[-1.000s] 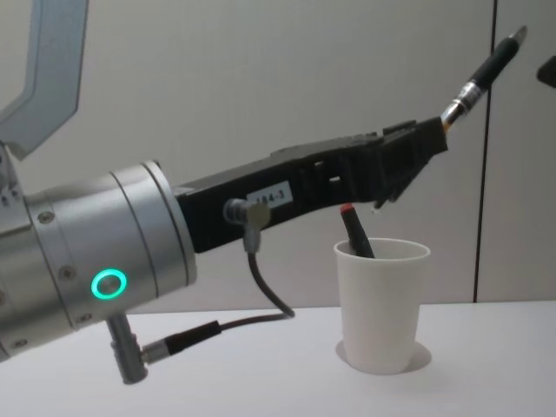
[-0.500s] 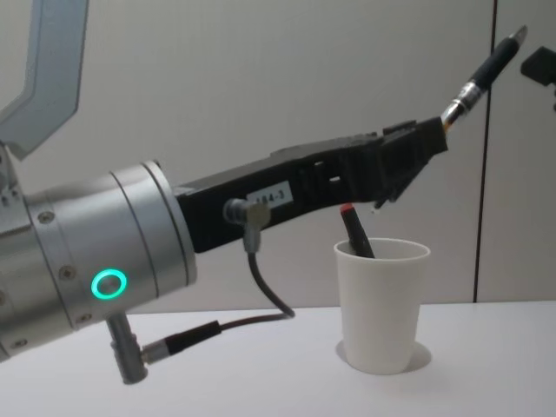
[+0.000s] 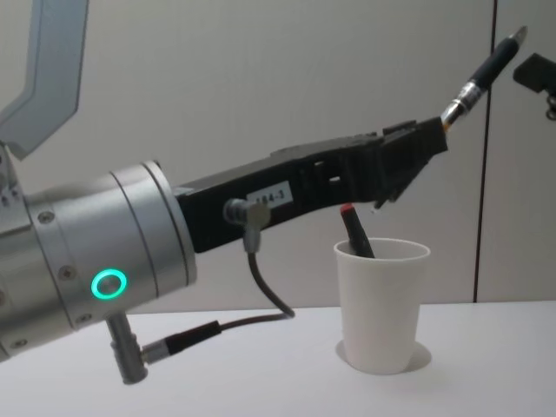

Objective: Place the pen into the pen holder.

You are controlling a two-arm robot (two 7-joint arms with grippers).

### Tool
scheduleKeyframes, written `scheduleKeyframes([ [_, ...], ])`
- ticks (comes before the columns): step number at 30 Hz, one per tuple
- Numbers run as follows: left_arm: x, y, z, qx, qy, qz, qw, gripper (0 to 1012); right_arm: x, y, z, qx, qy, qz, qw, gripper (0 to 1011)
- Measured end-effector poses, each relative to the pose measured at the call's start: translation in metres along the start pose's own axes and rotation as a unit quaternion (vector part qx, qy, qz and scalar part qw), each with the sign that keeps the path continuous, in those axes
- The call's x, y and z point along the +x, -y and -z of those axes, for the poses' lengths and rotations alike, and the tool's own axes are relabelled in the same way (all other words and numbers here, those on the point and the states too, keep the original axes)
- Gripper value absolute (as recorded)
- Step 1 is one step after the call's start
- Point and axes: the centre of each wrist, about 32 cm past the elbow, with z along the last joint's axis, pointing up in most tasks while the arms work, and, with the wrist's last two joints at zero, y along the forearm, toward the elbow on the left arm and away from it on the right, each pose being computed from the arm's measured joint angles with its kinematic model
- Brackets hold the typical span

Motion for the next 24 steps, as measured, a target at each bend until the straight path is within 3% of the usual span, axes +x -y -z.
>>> scheduleKeyframes([
  [10,0.0,0.0,0.0,0.0,0.0,0.0,1.0,161,0.0024,-0.0005,0.0027,0.003,0.009,0.016,0.9998,1002],
  [24,0.0,0.0,0.0,0.0,0.0,0.0,1.0,161,0.0091,-0.0073,0.008,0.021,0.051,0.066,0.9963,1002],
])
